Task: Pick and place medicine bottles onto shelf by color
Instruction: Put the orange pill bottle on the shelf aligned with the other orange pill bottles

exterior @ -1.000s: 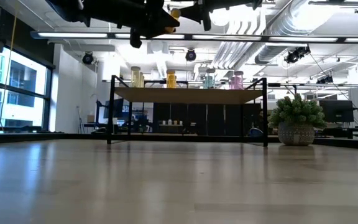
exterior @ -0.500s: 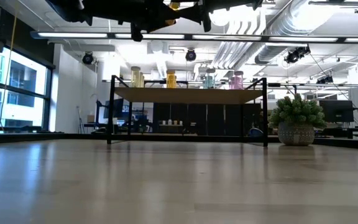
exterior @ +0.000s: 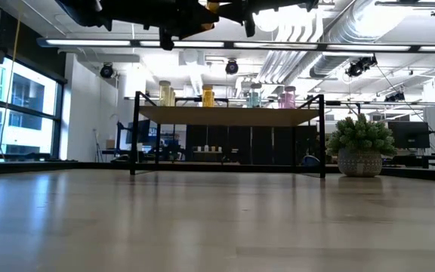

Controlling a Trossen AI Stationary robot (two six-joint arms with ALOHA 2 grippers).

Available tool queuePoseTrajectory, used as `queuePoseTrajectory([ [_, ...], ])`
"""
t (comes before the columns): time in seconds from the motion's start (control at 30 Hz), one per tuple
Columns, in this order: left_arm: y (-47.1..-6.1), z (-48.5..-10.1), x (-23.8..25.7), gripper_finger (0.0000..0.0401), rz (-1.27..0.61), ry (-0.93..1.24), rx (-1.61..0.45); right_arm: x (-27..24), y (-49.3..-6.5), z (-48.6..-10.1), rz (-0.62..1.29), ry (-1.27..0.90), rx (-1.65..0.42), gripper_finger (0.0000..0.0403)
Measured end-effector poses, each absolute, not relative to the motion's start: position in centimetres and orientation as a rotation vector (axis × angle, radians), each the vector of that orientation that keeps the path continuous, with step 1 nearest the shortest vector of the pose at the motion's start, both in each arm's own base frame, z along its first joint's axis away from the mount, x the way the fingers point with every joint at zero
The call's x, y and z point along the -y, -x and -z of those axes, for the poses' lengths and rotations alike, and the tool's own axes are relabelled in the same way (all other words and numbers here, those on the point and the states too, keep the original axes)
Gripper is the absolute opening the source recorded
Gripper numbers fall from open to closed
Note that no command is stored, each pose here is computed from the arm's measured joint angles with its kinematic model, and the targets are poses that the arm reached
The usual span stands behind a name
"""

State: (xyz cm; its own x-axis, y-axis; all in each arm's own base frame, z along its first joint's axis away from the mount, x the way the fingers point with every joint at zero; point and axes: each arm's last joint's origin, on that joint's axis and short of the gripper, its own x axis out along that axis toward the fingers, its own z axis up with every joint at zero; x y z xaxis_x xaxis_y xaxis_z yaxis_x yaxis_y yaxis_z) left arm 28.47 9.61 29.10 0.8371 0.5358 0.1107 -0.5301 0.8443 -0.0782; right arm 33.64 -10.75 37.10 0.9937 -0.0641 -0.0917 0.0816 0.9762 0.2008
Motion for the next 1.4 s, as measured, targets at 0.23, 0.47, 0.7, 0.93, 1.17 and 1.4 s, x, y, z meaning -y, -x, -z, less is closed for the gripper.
queuePoseTrajectory([
  [0.23, -28.5, -29.1, -9.6, 0.0093, -0.565, 0.045, 0.130, 10.8, -33.6, -37.1, 0.074, -0.203, -0.086, 0.0101],
  [0.47, -28.5, -29.0, -9.6, 0.0093, -0.569, 0.045, 0.120, 10.8, -33.6, -37.0, 0.075, -0.205, -0.094, 0.0102],
  [0.7, -28.5, -28.4, -9.6, 0.0129, -0.565, 0.047, 0.054, 10.8, -33.6, -36.6, 0.104, -0.203, -0.127, 0.0102],
  [0.93, -28.3, -27.8, -9.5, 0.0188, -0.562, 0.075, -0.025, 11.1, -33.6, -36.6, 0.196, -0.181, -0.130, 0.0102],
  [1.17, -26.1, -29.6, -8.9, 0.0208, -0.578, 0.074, -0.052, 11.3, -33.5, -36.6, 0.278, -0.176, -0.122, 0.0102],
  [1.4, -23.0, -31.8, -8.1, 0.0205, -0.586, 0.074, -0.048, 10.3, -34.2, -35.5, 0.311, -0.137, -0.199, 0.0102],
])
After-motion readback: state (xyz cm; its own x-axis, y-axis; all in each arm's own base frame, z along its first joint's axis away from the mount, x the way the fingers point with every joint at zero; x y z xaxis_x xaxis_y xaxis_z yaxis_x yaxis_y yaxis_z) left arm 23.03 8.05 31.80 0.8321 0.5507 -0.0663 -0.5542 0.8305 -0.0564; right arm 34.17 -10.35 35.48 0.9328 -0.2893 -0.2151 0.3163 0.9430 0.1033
